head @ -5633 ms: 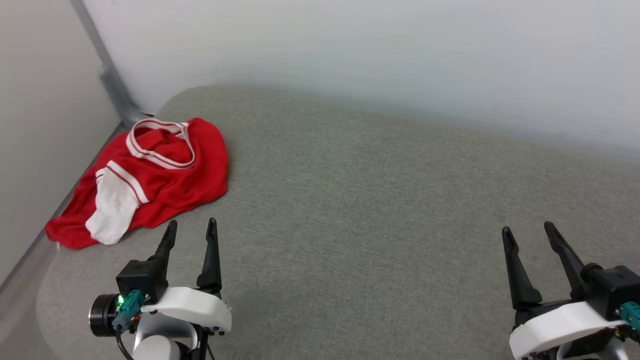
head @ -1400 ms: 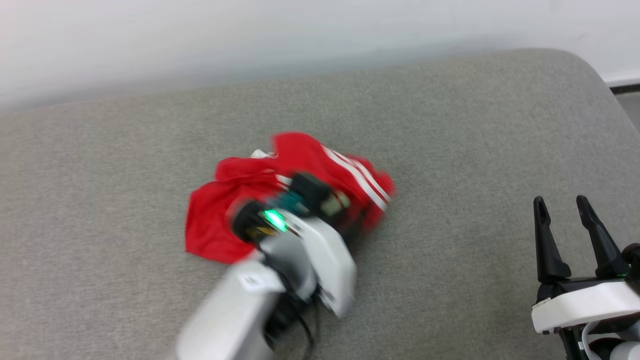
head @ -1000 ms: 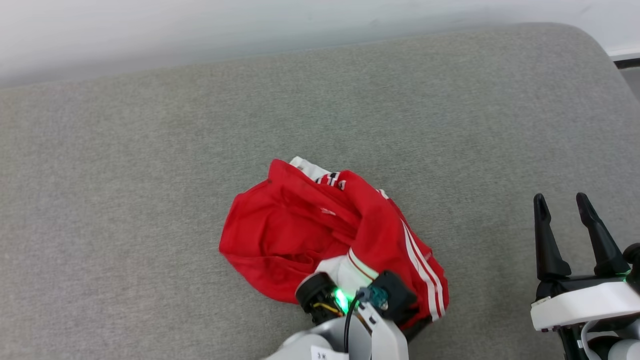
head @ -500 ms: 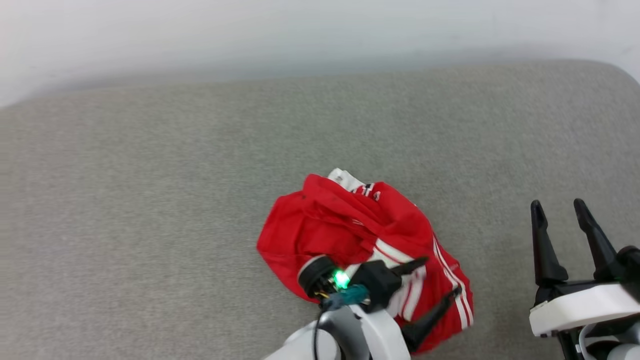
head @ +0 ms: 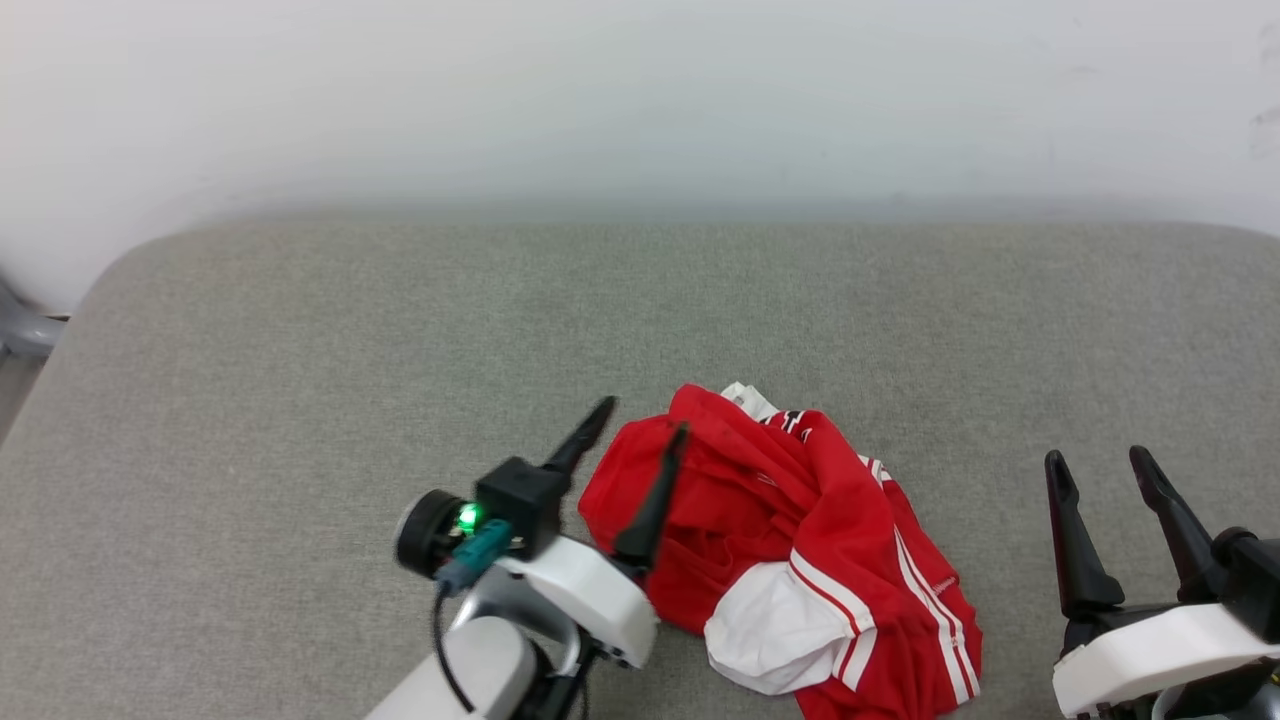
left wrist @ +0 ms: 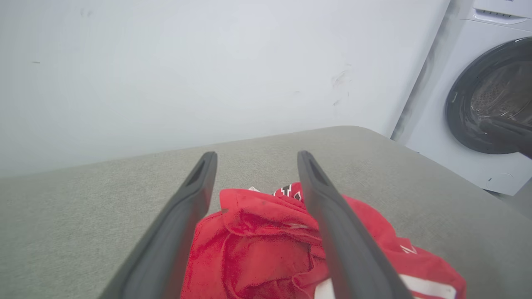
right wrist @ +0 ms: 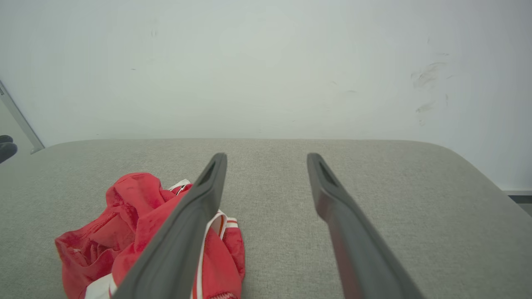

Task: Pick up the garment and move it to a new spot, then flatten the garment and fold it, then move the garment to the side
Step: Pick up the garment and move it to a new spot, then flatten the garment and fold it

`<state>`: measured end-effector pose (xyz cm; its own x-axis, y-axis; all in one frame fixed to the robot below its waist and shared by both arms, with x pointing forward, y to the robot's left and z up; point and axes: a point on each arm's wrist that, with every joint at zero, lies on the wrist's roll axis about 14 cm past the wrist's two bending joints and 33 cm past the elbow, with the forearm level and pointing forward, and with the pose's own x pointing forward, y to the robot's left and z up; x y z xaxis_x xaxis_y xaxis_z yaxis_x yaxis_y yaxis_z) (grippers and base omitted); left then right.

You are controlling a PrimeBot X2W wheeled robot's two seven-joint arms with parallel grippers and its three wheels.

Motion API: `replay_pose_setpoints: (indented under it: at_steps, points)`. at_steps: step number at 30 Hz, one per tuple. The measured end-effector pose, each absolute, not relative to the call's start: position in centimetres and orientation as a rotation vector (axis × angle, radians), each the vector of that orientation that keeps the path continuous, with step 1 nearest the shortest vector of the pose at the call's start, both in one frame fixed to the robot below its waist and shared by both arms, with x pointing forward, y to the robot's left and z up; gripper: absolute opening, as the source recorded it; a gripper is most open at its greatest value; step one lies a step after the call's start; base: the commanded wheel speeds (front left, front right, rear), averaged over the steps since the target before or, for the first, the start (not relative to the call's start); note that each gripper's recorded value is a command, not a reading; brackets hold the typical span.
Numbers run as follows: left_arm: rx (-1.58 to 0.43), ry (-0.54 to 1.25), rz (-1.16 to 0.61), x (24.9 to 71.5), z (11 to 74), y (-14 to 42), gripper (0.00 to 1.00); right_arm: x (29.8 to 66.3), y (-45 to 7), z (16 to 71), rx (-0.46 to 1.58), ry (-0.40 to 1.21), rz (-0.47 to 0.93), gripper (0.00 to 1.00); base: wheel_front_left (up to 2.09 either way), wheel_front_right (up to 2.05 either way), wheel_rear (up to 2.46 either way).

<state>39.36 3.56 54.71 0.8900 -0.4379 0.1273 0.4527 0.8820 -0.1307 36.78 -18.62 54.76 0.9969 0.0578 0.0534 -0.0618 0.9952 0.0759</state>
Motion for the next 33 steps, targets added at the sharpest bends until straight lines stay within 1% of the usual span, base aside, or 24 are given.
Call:
replay_pose_setpoints:
  at_steps: [4, 10, 18, 24, 33]
  points:
    - [-0.141, -0.112, -0.323, 39.6, 54.9, 8.0, 1.0, 36.2, -18.3, 55.1, 0.076, -0.055, 0.072, 1.0, 0.0, 0.0, 0.0]
    - [-0.125, -0.115, -0.136, 38.7, 54.5, 14.3, 1.0, 35.3, -18.1, 55.3, 0.076, -0.053, 0.077, 1.0, 0.0, 0.0, 0.0]
    - [-0.102, -0.114, 0.006, 36.4, 54.1, 20.2, 1.0, 34.6, -17.8, 55.0, 0.089, -0.042, 0.088, 1.0, 0.0, 0.0, 0.0]
    - [-0.092, -0.132, 0.03, 34.9, 54.7, 21.7, 1.0, 34.6, -17.4, 55.0, 0.091, -0.039, 0.101, 1.0, 0.0, 0.0, 0.0]
    - [-0.091, -0.118, 0.007, 34.4, 54.5, 21.1, 1.0, 34.9, -17.2, 54.8, 0.09, -0.033, 0.11, 1.0, 0.0, 0.0, 0.0]
